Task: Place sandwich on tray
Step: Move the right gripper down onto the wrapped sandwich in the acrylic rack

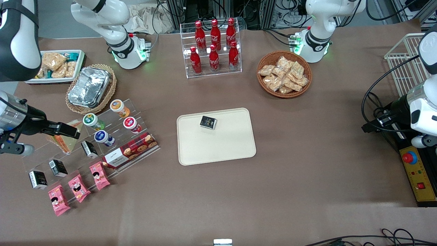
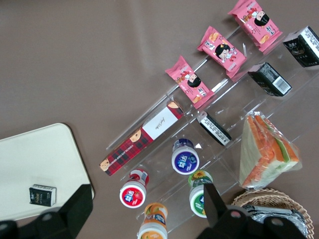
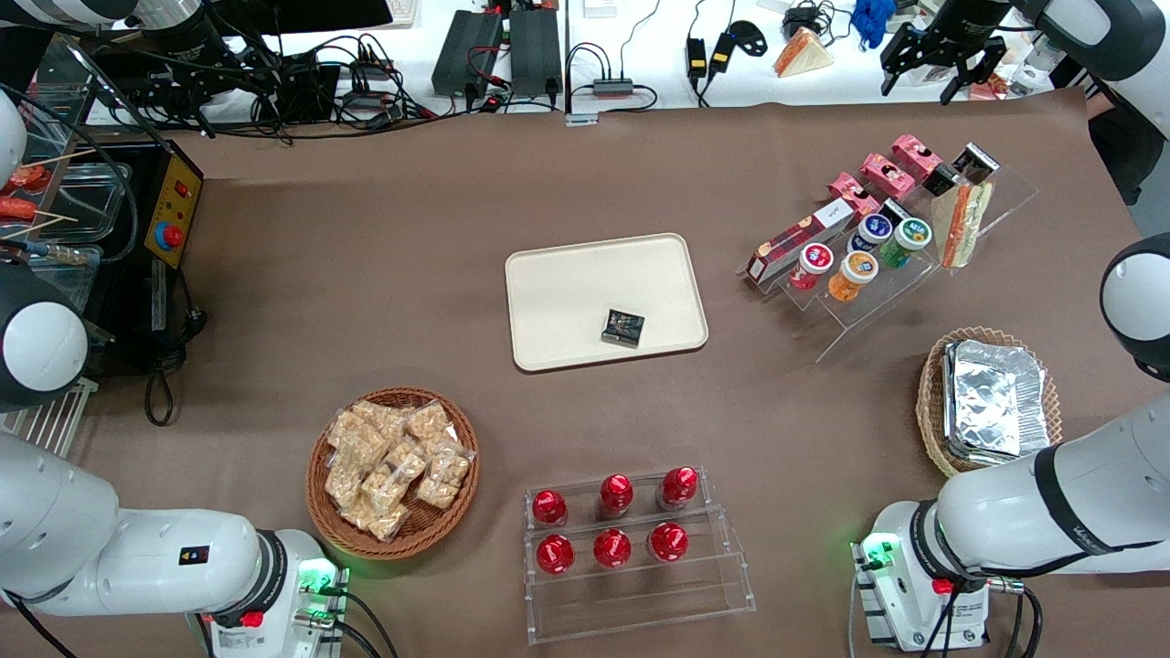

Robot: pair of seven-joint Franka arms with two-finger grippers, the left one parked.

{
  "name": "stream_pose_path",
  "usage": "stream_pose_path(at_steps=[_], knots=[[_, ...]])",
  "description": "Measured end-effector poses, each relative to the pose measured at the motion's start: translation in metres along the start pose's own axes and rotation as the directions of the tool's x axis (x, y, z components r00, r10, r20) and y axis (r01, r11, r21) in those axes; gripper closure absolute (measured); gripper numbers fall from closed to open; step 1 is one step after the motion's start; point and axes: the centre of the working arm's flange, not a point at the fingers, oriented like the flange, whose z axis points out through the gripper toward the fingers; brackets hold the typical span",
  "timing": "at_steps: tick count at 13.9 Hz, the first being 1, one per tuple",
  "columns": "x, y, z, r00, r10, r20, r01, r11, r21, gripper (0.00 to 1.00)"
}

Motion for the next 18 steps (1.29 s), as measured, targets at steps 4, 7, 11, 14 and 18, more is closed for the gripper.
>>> stream_pose_path(at_steps=[4,7,11,14,18], knots=[[0.000,0.001,0.002,1.000,-0.012,0.007,0.012,1.000,-0.001,0.01],[-0.001,0.008,0.005,1.000,-0.010,0.022,0.011,0.999,-0.034,0.01],[0.001,0.052,0.022,0.995,0.064,0.072,-0.060,0.997,-0.057,0.01],[0.001,0.086,0.038,0.988,0.112,0.104,-0.103,0.990,-0.094,0.01],[-0.002,0.119,0.064,0.978,0.158,0.134,-0.143,0.983,-0.120,0.01]])
